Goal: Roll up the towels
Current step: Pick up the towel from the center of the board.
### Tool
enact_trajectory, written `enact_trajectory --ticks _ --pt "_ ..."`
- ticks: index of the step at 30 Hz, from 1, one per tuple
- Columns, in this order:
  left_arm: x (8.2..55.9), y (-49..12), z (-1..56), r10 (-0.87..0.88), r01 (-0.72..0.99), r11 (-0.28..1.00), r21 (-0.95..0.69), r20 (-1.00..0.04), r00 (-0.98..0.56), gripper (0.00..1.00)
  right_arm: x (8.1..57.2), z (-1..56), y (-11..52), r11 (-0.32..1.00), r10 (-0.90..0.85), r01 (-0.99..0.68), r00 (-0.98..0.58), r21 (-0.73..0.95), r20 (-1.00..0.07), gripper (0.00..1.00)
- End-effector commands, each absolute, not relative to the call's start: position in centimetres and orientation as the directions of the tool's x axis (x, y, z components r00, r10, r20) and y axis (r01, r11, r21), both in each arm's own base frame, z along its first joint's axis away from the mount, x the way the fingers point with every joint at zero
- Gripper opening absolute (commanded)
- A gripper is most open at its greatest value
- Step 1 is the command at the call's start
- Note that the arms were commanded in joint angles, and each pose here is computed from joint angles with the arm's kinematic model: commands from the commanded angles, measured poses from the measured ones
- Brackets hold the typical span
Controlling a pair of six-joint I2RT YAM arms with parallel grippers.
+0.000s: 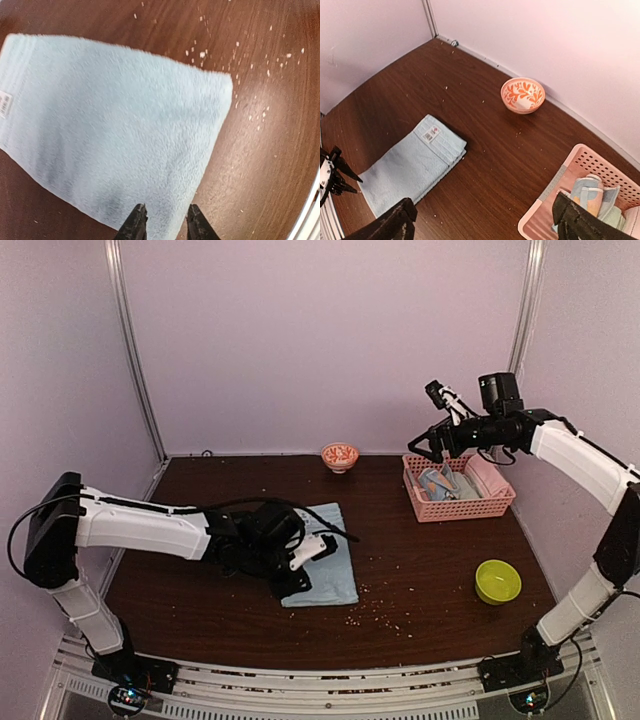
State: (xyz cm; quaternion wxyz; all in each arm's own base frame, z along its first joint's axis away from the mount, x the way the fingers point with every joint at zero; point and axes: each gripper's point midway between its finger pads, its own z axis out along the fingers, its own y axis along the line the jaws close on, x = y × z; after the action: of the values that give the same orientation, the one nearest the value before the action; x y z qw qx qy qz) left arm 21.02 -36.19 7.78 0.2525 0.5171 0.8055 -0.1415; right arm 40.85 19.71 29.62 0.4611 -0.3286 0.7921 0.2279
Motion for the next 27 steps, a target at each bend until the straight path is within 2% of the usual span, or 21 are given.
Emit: enact_trajectory --ticks 1,3,8,12,17,20,25,27 --pt "19.7 -36.9 6.1 0.769 0.913 0.409 0.008 -0.542 -0.340 0.26 38.9 26.8 21.3 0.594 -0.368 -0.796 -0.403 0.122 -0.838 0.90" --pt "18.9 -36.9 5.0 0.779 0.919 0.394 -0.006 -0.529 -0.337 0.25 37.7 26.7 22.0 0.557 -0.376 -0.821 -0.381 0.123 -0.845 0.85" --pt "18.3 -36.9 3.0 0.801 0.927 0.375 -0.014 -0.498 -0.332 0.30 35.3 24.4 23.2 0.519 -0.476 -0.853 -0.333 0.045 -0.814 0.83" --pt "18.5 -36.9 2.6 0.814 0.931 0.361 0.053 -0.504 -0.287 0.34 33.5 22.4 23.7 0.488 -0.528 -0.873 -0.311 0.018 -0.790 0.82" --pt "18.3 -36.9 1.0 0.867 0.938 0.313 0.151 -0.447 -0.218 0.34 31.2 20.0 24.5 0.429 -0.603 -0.903 -0.262 -0.030 -0.754 0.81" --pt "18.3 -36.6 -0.3 0.896 0.941 0.288 0.180 -0.396 -0.199 0.28 29.4 18.2 25.3 0.368 -0.645 -0.930 -0.234 -0.027 -0.727 0.78" --pt "18.0 -36.0 -1.5 0.919 0.945 0.274 0.180 -0.340 -0.201 0.03 27.0 17.1 25.6 0.280 -0.686 -0.960 -0.196 -0.005 -0.701 0.73" --pt "18.0 -36.1 -1.2 0.919 0.944 0.280 0.174 -0.331 -0.212 0.00 25.8 17.4 25.5 0.236 -0.697 -0.972 -0.181 0.016 -0.694 0.70"
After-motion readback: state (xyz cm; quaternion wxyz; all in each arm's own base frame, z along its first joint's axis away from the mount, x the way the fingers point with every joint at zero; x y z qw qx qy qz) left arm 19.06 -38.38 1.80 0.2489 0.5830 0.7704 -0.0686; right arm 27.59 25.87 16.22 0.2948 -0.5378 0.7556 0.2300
